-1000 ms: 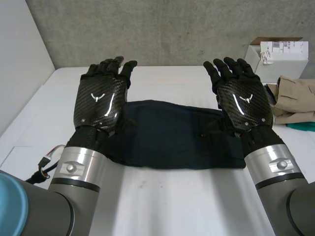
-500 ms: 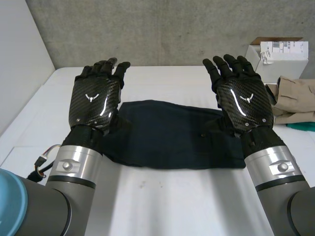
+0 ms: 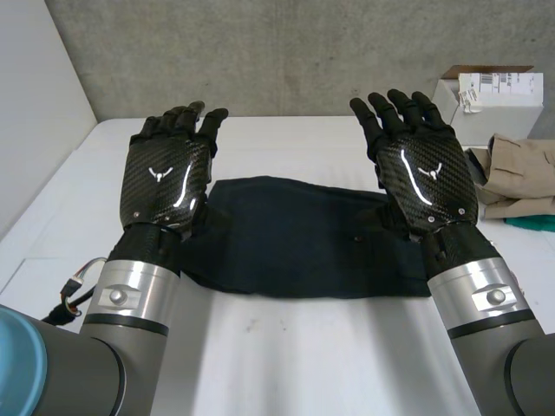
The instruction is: Fold the laundry.
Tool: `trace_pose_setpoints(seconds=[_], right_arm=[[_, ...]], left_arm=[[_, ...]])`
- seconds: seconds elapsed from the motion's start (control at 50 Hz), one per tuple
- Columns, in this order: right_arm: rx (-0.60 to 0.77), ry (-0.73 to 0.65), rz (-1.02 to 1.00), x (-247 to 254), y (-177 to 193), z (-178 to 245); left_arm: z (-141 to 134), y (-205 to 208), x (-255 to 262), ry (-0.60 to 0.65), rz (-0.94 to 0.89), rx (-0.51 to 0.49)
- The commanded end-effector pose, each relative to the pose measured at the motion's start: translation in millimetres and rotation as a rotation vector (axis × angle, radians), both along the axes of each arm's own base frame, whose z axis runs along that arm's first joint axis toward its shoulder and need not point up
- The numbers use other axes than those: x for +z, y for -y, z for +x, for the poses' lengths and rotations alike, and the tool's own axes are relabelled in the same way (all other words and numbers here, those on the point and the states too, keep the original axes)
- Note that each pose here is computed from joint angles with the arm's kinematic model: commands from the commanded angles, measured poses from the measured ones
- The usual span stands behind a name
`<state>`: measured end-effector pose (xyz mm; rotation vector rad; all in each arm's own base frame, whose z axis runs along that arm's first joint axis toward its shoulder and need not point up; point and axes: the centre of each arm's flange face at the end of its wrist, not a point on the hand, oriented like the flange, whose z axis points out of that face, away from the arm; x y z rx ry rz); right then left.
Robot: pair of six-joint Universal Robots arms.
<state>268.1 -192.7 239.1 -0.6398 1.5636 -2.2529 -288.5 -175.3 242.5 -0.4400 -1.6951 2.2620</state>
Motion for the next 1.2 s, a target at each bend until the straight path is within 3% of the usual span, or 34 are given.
trace_pose_setpoints(seconds=[0.02,0.82,1.2], right_arm=[[0.003,-0.001,0.000,0,0,0],[0.009,0.045,-0.080,8,2,3],[0.005,0.035,-0.061,9,2,3]], left_arm=[[0,0,0,-0.001,-0.002,0.002],[1,-3,2,-0.102,-0.136,0.005],[0,-1,4,-0.063,-0.120,0.008]])
